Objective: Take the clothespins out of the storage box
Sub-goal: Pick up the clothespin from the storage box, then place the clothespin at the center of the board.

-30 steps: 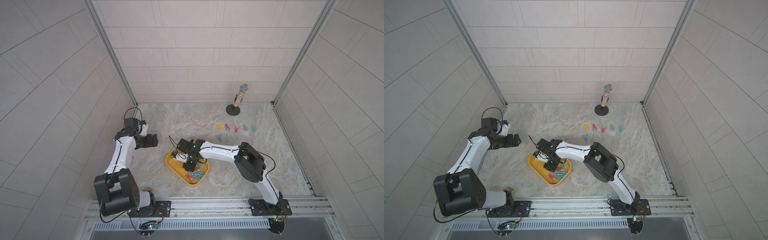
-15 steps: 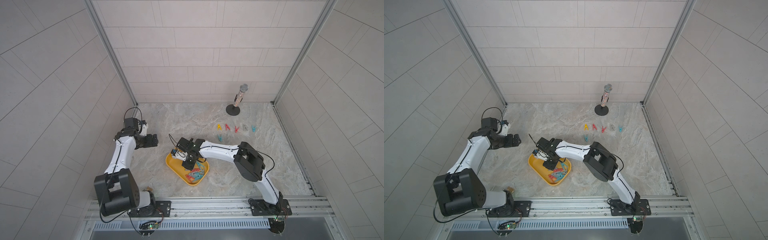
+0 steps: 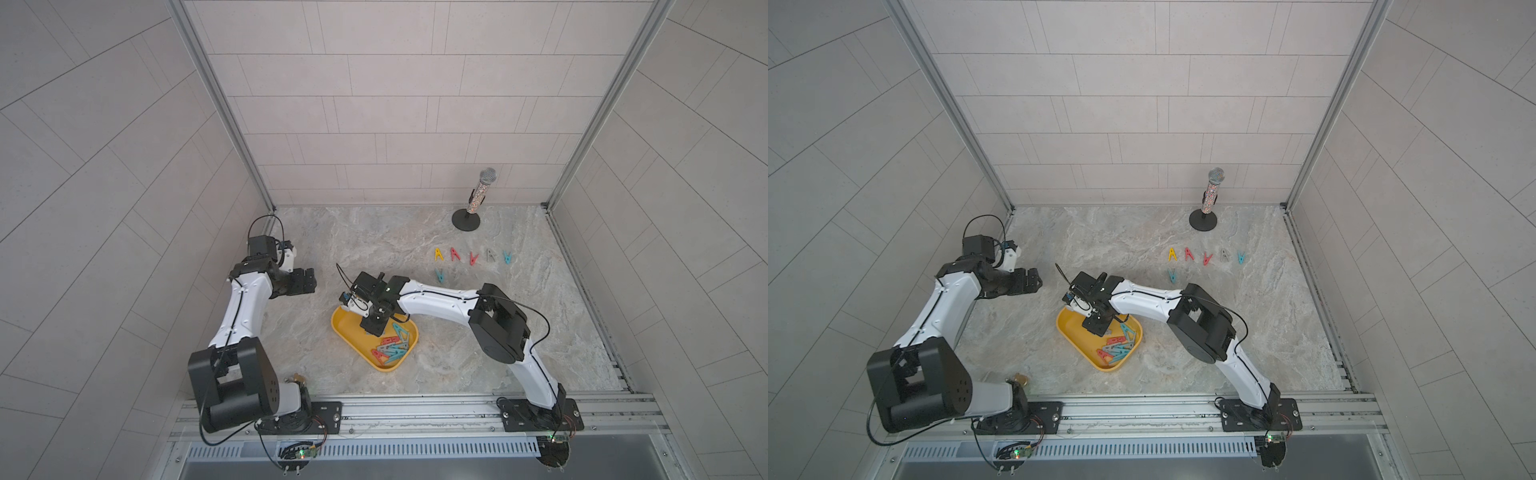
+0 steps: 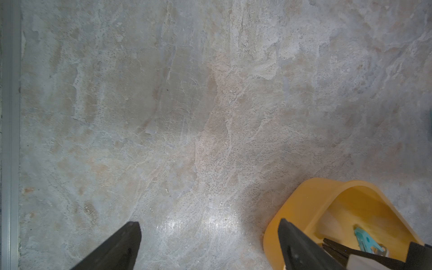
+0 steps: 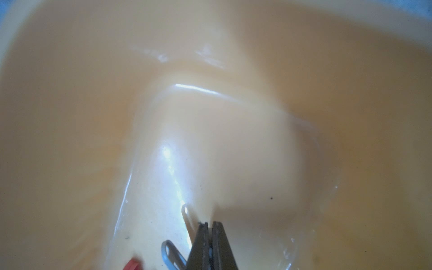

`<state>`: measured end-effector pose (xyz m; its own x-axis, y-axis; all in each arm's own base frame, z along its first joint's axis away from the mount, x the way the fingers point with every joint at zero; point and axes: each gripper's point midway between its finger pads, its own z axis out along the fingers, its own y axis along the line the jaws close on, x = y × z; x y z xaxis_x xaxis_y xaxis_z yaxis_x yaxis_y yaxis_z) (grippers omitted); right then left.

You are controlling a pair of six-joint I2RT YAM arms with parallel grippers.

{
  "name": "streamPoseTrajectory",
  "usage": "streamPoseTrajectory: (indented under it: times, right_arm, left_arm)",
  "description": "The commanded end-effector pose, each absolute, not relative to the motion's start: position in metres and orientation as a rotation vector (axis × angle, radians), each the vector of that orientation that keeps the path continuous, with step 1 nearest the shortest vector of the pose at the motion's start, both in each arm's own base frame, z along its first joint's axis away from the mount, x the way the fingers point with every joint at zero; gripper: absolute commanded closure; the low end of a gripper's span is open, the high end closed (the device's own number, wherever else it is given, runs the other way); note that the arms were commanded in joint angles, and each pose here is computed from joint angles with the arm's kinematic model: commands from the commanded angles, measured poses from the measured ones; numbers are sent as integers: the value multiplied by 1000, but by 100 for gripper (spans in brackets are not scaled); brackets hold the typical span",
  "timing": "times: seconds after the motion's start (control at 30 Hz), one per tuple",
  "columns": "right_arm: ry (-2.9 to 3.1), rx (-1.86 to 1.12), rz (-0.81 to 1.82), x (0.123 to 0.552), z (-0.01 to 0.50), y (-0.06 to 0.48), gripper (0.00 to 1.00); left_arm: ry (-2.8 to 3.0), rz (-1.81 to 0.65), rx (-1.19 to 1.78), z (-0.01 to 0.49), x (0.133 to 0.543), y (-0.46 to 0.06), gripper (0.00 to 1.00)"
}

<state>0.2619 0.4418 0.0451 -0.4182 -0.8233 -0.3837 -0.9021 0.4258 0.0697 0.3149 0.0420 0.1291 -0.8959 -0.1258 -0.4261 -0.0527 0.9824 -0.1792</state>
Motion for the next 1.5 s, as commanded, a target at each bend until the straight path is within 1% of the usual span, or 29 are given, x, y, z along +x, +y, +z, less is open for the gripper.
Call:
streamPoseTrajectory:
  times: [0.0, 0.3, 0.5, 0.73, 0.93, 1.13, 1.3, 1.47]
  right_arm:
    - [2357, -1407, 373, 276, 69, 447, 100]
    - [2350, -1243, 367, 297, 102, 440, 100]
    - [2334, -1178, 393, 301, 128, 433, 100]
    - [2323, -1034, 394, 313, 160, 413, 100]
    - [2346, -811, 389, 336, 177, 369, 100]
    - [2394, -574, 346, 358, 176, 311, 100]
    - [2460, -345, 321, 372, 163, 258, 100]
    - [2514, -184, 279, 377, 144, 215, 100]
  left_arm:
    - [2664, -220, -140, 136, 317, 45, 0]
    - [2665, -221, -140, 136, 318, 45, 0]
    - [2663, -221, -141, 136, 318, 46, 0]
    - [2664, -220, -140, 136, 318, 46, 0]
    - [2665, -218, -138, 135, 317, 46, 0]
    - [2664, -216, -139, 136, 318, 46, 0]
    - [2666, -218, -139, 135, 318, 46, 0]
    - [2665, -216, -139, 135, 318, 46, 0]
